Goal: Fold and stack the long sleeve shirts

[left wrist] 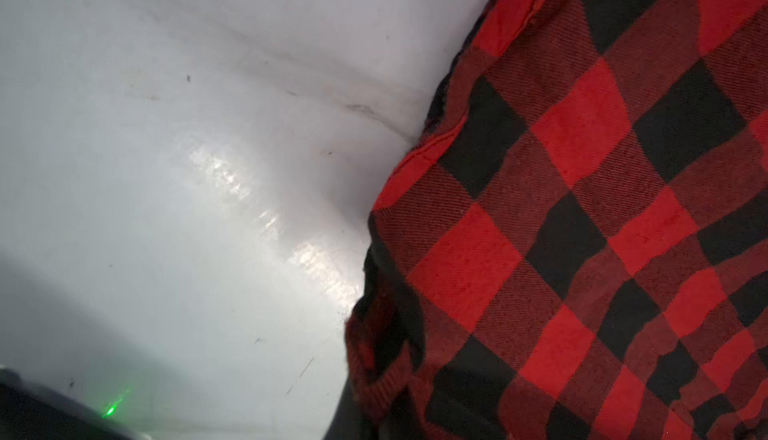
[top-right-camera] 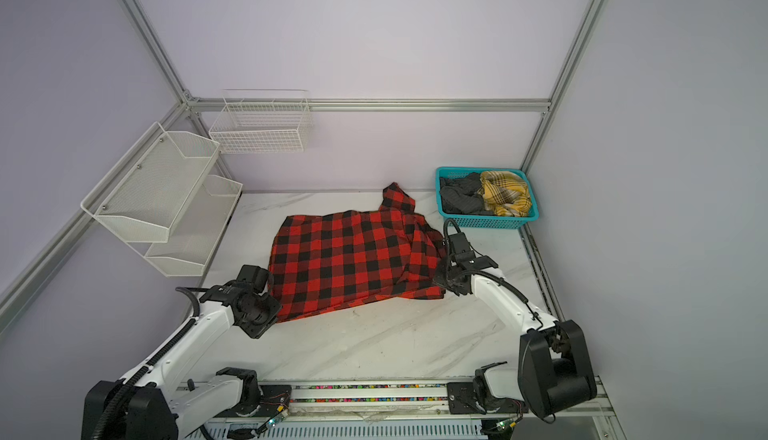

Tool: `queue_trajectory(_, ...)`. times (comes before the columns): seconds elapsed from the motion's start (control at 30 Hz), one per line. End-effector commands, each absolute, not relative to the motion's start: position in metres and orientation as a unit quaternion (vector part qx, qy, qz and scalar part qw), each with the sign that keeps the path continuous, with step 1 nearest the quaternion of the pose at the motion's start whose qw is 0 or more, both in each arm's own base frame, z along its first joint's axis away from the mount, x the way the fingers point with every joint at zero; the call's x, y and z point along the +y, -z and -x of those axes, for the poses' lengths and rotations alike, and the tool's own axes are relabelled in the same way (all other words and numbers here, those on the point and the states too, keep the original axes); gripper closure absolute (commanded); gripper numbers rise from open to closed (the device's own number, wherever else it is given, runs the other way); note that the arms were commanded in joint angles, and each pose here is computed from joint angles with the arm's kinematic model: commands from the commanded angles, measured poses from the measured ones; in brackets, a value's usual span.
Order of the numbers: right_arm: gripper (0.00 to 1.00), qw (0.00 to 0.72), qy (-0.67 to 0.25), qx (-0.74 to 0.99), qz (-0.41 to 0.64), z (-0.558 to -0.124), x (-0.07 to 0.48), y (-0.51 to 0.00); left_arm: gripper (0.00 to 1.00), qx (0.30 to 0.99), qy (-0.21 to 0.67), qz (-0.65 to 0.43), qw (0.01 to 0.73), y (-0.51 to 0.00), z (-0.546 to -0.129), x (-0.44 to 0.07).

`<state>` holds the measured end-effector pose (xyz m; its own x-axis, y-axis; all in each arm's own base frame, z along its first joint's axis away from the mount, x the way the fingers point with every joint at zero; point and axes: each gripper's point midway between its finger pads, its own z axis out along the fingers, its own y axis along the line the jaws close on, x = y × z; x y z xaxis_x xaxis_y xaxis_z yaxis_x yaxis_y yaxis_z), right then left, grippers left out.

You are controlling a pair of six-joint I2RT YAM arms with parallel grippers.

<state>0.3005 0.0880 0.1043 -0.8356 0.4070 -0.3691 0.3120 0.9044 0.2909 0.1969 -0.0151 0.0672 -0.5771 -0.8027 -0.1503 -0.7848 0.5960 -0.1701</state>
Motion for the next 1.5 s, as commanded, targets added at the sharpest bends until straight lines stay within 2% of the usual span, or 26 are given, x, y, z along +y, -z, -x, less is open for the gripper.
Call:
queue_trajectory(0.0, 1.00, 0.248, -0.061, 0.943, -0.214, -0.311, 0.064, -0.125, 1.00, 0.880, 0.001, 0.432, 0.195, -0.122, -0.228, 0.010)
queue_trajectory(0.2, 1.00, 0.237, -0.062, 0.948, -0.204, -0.347, 0.078, -0.121, 1.00, 0.884, -0.015, 0.401, 0.240, -0.144, -0.285, 0.015)
queue_trajectory(0.4, 1.00, 0.222, -0.069, 0.955, -0.184, -0.379, 0.093, -0.107, 1.00, 0.897, -0.026, 0.389, 0.209, -0.115, -0.325, 0.011)
queue_trajectory(1.07, 1.00, 0.181, -0.067, 0.967, -0.166, -0.419, 0.111, -0.064, 1.00, 0.890, -0.010, 0.409, 0.199, -0.081, -0.374, 0.023)
queue_trajectory(1.1, 1.00, 0.173, -0.074, 0.969, -0.159, -0.420, 0.116, -0.059, 0.94, 0.894, -0.008, 0.405, 0.193, -0.077, -0.378, 0.022)
queue_trajectory(1.13, 1.00, 0.162, -0.083, 0.972, -0.147, -0.420, 0.121, -0.056, 0.79, 0.896, -0.007, 0.402, 0.189, -0.075, -0.381, 0.022)
queue_trajectory(1.17, 0.88, 0.154, -0.088, 0.975, -0.136, -0.421, 0.125, -0.054, 0.62, 0.898, -0.012, 0.401, 0.182, -0.071, -0.383, 0.023)
queue_trajectory(1.2, 0.75, 0.158, -0.091, 0.974, -0.131, -0.423, 0.126, -0.059, 0.55, 0.898, -0.012, 0.402, 0.181, -0.071, -0.385, 0.023)
queue_trajectory(1.27, 0.58, 0.184, -0.105, 0.969, -0.125, -0.431, 0.129, -0.082, 0.50, 0.897, -0.005, 0.399, 0.189, -0.078, -0.391, 0.022)
queue_trajectory(1.4, 0.38, 0.235, -0.108, 0.956, -0.139, -0.452, 0.127, -0.129, 0.40, 0.888, 0.008, 0.397, 0.233, -0.121, -0.400, 0.020)
queue_trajectory(1.47, 0.34, 0.243, -0.102, 0.955, -0.135, -0.463, 0.128, -0.138, 0.37, 0.888, 0.011, 0.390, 0.245, -0.142, -0.397, 0.013)
